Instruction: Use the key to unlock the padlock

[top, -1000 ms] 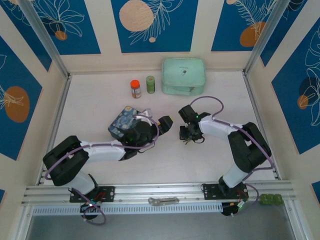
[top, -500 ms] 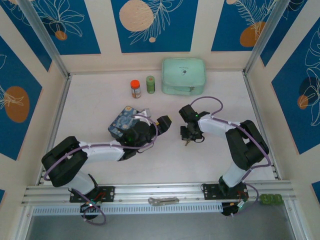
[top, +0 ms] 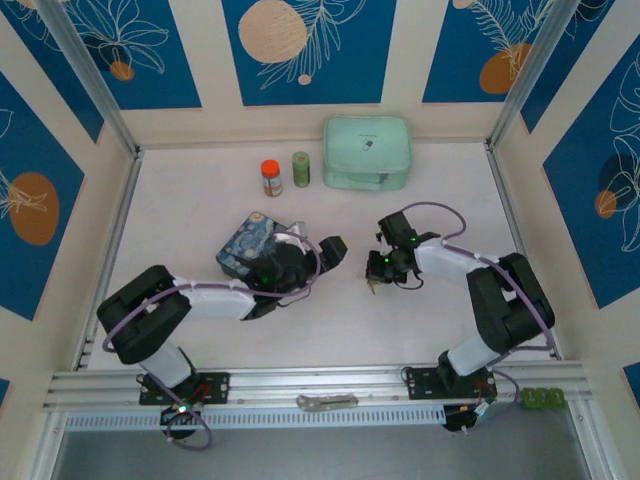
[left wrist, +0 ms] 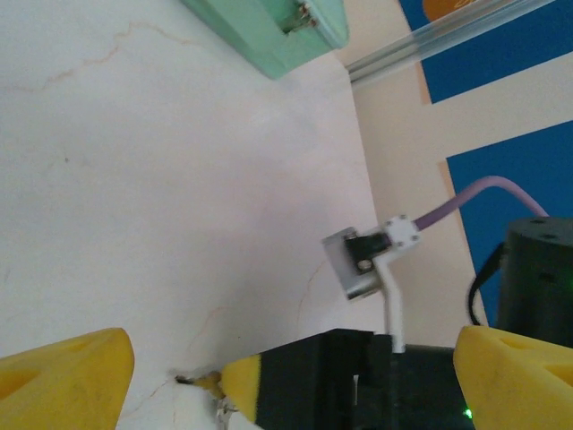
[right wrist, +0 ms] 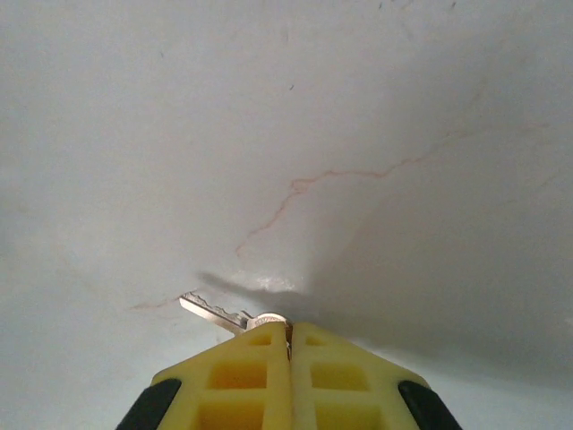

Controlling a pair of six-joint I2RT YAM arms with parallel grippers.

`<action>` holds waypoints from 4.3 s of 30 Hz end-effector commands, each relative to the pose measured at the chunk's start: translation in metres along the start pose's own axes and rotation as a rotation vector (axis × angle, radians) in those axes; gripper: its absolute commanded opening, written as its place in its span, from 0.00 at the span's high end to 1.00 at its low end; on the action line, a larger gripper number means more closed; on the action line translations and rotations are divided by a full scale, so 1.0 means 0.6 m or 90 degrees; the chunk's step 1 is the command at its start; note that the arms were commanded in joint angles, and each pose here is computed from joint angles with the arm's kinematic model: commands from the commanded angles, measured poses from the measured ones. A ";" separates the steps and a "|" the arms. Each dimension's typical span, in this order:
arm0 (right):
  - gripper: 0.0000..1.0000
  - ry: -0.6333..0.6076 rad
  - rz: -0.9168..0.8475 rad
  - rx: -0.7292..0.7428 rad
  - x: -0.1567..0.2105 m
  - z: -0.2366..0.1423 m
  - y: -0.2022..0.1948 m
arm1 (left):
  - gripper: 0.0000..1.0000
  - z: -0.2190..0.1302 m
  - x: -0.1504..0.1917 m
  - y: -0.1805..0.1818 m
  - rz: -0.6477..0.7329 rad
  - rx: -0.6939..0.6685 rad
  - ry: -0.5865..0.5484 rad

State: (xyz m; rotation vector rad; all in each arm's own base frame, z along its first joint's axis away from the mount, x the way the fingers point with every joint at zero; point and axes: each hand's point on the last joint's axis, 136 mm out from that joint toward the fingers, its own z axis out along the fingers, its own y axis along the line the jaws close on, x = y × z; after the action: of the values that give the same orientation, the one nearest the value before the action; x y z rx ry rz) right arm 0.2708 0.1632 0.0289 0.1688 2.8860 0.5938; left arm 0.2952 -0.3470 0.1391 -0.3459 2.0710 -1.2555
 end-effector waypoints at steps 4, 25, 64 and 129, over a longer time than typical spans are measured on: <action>1.00 0.005 0.062 -0.136 0.006 -0.031 0.043 | 0.09 0.028 0.027 -0.040 -0.059 0.056 0.024; 1.00 -0.090 0.099 -0.222 -0.024 -0.085 0.081 | 0.44 0.064 0.071 -0.048 -0.125 0.076 0.047; 0.39 -0.270 -0.162 -0.490 -0.052 -0.294 0.139 | 1.00 0.003 0.013 -0.158 0.140 0.387 0.136; 1.00 -0.236 -0.134 -0.340 -0.053 -0.176 0.124 | 0.28 -0.134 -0.054 0.166 0.154 -0.320 -0.031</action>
State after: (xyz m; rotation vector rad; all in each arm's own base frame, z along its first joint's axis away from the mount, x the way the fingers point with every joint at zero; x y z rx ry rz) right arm 0.2811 0.1834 0.1522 -0.0639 2.2707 1.1531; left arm 0.2805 -0.2320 0.1103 -0.2623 2.2555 -0.6643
